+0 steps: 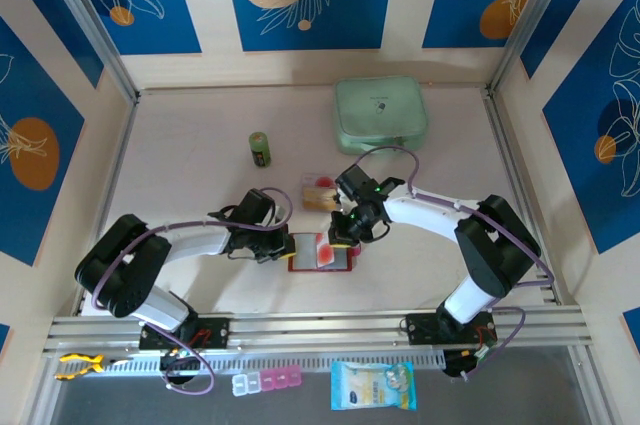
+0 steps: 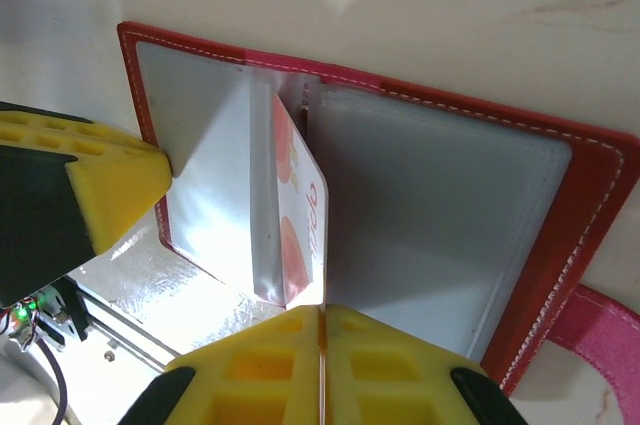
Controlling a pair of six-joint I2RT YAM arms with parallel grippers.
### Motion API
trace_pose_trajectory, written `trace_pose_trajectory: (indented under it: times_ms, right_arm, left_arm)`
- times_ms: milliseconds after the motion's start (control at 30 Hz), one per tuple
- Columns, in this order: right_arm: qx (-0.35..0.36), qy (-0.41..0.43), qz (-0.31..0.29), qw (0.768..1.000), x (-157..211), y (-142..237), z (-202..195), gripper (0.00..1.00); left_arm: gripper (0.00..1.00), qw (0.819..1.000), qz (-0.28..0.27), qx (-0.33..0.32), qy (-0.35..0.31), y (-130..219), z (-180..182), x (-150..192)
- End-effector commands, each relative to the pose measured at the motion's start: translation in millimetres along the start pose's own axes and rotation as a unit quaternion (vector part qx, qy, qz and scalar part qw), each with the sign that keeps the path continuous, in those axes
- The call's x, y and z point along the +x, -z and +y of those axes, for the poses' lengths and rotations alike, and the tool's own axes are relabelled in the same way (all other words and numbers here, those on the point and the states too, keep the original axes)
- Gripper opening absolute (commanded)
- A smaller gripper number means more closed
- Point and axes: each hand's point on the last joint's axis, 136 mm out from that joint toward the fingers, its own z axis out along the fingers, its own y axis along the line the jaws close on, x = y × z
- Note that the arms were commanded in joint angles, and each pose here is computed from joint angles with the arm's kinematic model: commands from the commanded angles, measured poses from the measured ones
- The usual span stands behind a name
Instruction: Take the credit cards out of the card holder
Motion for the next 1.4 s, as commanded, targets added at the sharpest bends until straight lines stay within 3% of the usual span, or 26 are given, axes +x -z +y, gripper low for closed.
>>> trace_pose_trajectory:
  times_ms: [0, 467, 867, 1367]
  right_arm:
    - [0.006, -0.007, -0.005, 1.0, 1.7, 9.1, 5.4, 0.09]
    - [0.012, -0.02, -0.005, 1.0, 2.9, 9.9, 9.3, 0.09]
    - [0.01, -0.017, 0.003, 1.0, 4.0, 3.4, 16.9, 0.17]
    - [0.017, -0.019, 0.014, 1.0, 7.4, -4.7, 15.0, 0.14]
  left_arm:
    - [0.03, 1.0, 0.005, -0.016, 0.011, 0.2, 11.5, 3.6]
    - [0.04, 1.0, 0.005, -0.016, 0.011, 0.5, 11.9, 4.2]
    - [0.04, 1.0, 0.008, -0.016, 0.013, -1.7, 13.5, 4.4]
    - [0.04, 1.0, 0.009, -0.016, 0.012, -2.6, 14.0, 4.9]
